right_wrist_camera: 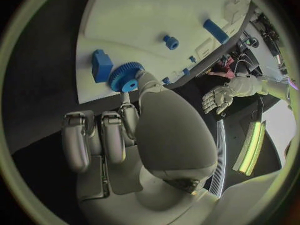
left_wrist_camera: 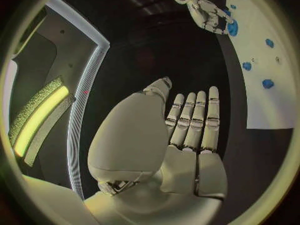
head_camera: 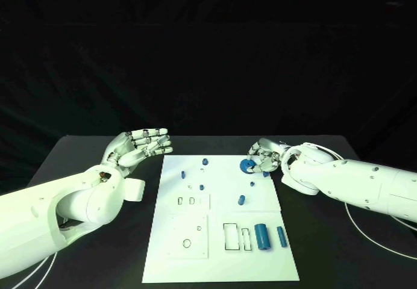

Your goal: Assemble the parts on the task board

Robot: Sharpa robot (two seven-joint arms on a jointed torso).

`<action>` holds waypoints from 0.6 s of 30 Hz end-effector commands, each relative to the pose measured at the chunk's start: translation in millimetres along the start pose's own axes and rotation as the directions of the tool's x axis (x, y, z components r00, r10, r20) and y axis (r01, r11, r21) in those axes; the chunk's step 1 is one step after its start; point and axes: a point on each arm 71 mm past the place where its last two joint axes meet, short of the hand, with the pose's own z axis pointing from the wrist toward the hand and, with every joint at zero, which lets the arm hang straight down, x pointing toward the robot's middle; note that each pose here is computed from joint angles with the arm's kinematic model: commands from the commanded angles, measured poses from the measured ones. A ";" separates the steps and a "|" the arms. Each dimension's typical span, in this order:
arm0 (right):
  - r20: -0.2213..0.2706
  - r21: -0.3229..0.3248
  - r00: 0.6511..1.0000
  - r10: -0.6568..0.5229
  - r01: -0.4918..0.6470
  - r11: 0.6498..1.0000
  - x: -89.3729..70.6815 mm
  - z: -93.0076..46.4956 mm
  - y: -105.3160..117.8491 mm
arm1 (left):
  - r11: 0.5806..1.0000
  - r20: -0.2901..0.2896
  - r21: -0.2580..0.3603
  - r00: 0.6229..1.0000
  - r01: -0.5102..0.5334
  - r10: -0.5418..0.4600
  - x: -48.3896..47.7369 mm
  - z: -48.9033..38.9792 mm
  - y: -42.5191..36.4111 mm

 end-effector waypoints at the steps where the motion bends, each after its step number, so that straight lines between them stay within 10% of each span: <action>1: -0.023 -0.004 0.999 -0.026 0.026 1.000 2.8 0.2 -0.3 | 1.000 -0.019 0.009 1.000 0.006 -0.005 2.3 0.2 -1.5; 18: -0.006 -0.016 0.998 -0.069 0.069 0.997 3.4 0.8 0.0 | 1.000 -0.019 0.007 1.000 0.005 -0.005 1.9 0.1 -1.4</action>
